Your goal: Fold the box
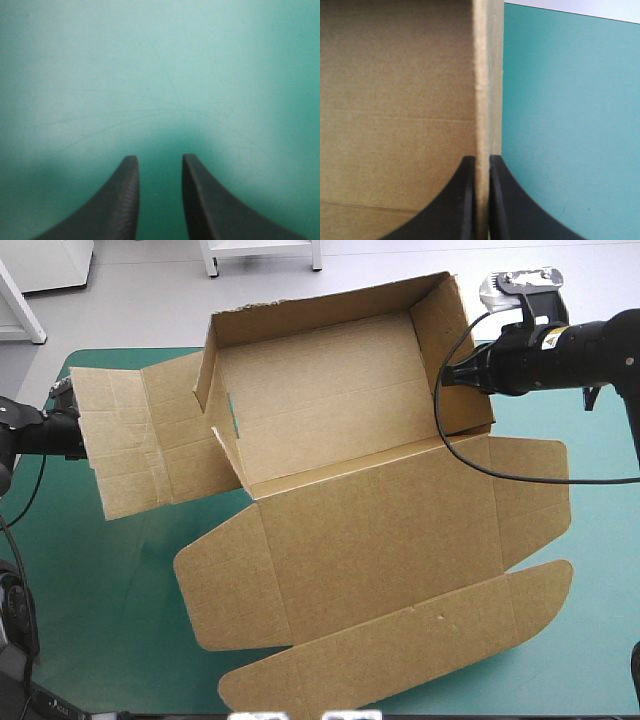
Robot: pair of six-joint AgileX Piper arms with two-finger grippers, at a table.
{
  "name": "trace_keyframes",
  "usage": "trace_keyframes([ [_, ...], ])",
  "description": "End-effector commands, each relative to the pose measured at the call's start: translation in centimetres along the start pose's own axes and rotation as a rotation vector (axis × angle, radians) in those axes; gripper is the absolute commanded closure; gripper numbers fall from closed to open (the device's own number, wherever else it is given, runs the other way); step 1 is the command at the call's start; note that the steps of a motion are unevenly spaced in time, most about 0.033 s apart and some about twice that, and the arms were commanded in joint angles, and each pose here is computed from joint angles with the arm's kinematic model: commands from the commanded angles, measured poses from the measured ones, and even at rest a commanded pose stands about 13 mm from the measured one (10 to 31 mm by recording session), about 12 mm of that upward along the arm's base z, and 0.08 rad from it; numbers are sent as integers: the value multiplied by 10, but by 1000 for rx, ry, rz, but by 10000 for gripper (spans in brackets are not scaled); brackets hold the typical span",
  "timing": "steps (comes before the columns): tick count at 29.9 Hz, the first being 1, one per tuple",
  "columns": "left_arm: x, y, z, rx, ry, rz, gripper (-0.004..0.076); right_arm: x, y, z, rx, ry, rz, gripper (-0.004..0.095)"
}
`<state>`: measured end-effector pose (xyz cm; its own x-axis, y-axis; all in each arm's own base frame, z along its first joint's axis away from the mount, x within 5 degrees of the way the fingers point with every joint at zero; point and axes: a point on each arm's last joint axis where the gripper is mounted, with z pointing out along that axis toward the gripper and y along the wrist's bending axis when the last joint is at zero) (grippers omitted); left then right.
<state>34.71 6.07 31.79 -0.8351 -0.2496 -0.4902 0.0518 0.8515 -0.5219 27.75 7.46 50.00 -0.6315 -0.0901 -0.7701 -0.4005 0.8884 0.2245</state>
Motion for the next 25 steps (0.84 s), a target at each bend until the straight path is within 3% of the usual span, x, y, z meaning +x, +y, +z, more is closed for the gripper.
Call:
trace_keyframes([
  [1, -8, -23, -20, 92, -82, 12, 694, -3, 16, -27, -86, -78, -10, 921],
  [2, -8, -25, -20, 109, -76, 15, 735, -4, 17, -27, -91, -78, -11, 921],
  [12, 4, -79, 2, 300, 20, 105, 732, -13, 15, -22, -89, -162, -7, 921],
  [20, 13, -120, 20, 374, 35, 176, 732, -18, 1, 11, -69, -124, 21, 921],
  [25, 20, -127, 17, 396, 26, 186, 732, -19, -7, 29, -53, -97, 36, 921],
])
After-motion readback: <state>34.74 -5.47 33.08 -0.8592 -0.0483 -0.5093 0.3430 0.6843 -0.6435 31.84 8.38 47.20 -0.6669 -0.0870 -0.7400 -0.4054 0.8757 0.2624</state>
